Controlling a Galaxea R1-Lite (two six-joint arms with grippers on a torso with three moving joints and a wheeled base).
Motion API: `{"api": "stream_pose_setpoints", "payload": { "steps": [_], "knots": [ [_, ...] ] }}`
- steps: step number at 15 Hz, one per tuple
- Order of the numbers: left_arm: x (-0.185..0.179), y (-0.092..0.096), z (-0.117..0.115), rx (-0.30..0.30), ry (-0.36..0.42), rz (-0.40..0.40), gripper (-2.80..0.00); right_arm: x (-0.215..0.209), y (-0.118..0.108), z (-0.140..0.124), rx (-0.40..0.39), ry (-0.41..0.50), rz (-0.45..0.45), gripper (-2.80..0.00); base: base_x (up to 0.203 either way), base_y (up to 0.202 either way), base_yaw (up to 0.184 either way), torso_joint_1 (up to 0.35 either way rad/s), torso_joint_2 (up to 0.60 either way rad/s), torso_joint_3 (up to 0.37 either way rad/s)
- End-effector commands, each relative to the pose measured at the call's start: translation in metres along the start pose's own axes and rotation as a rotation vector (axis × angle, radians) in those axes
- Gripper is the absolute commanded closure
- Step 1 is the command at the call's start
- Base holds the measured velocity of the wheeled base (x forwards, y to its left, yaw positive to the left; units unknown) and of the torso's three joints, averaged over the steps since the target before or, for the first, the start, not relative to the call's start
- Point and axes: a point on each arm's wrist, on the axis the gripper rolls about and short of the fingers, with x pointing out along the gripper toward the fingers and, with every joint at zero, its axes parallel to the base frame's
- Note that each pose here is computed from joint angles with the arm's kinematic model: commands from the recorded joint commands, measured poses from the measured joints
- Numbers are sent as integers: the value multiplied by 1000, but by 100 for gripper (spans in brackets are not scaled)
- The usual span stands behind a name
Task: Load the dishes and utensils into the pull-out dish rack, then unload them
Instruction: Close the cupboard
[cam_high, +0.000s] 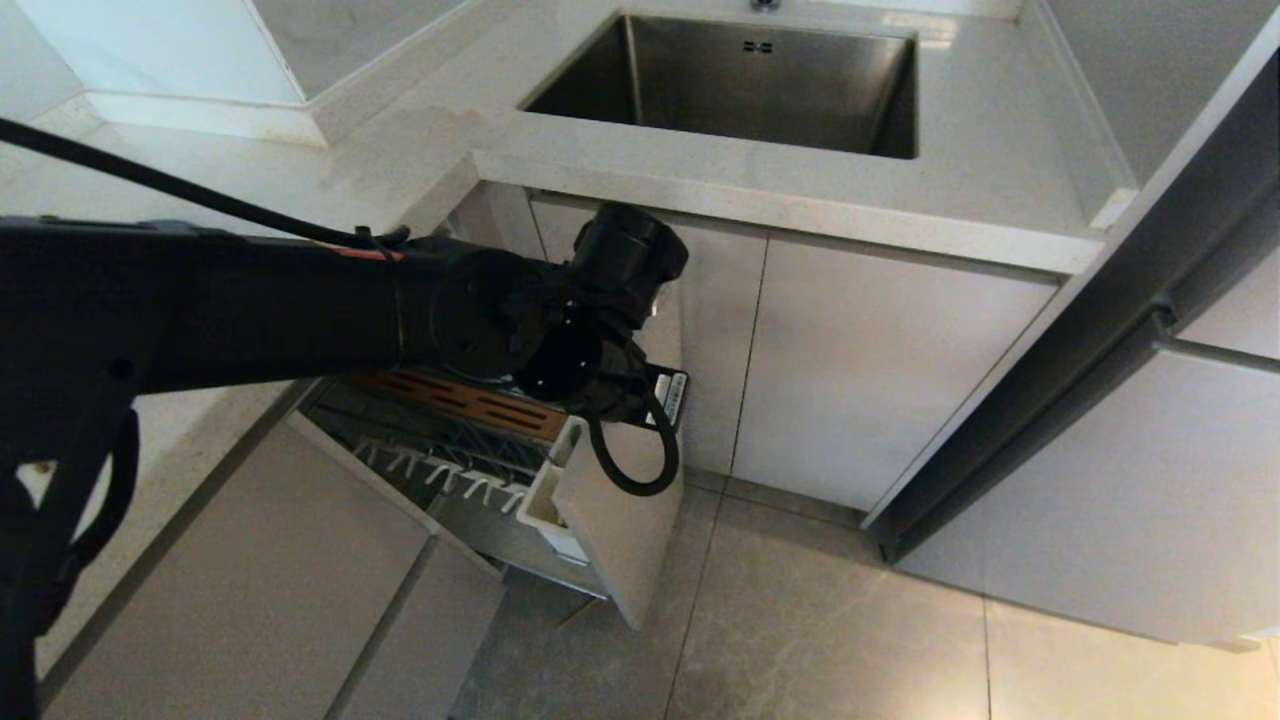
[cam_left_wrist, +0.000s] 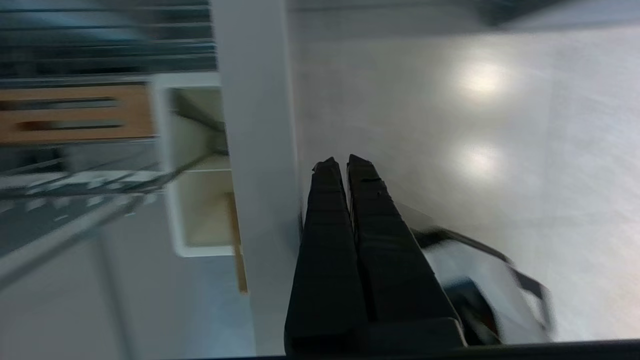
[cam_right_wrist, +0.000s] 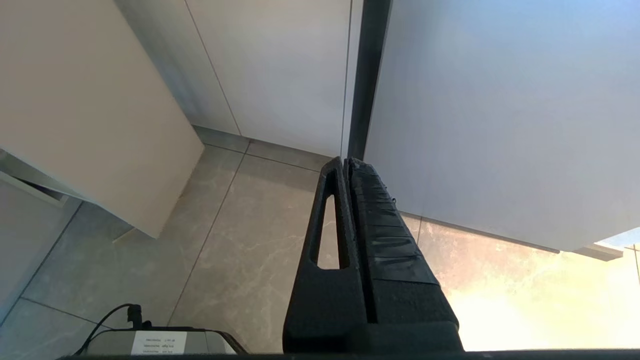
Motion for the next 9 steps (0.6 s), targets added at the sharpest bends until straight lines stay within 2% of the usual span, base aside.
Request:
{"api": "stream_pose_setpoints", "payload": {
  "steps": [1, 5, 9],
  "knots": [
    [1, 4, 0, -1, 0, 33, 0, 1, 0, -2, 0, 7, 0, 0, 0, 0, 0, 0, 0, 0],
    [5, 18, 4, 4, -22, 152, 0, 1, 0, -2, 0, 8, 0, 0, 0, 0, 0, 0, 0, 0],
    [13, 42, 9, -9, -46, 262, 0, 1, 0, -2, 0, 8, 0, 0, 0, 0, 0, 0, 0, 0]
  ]
}}
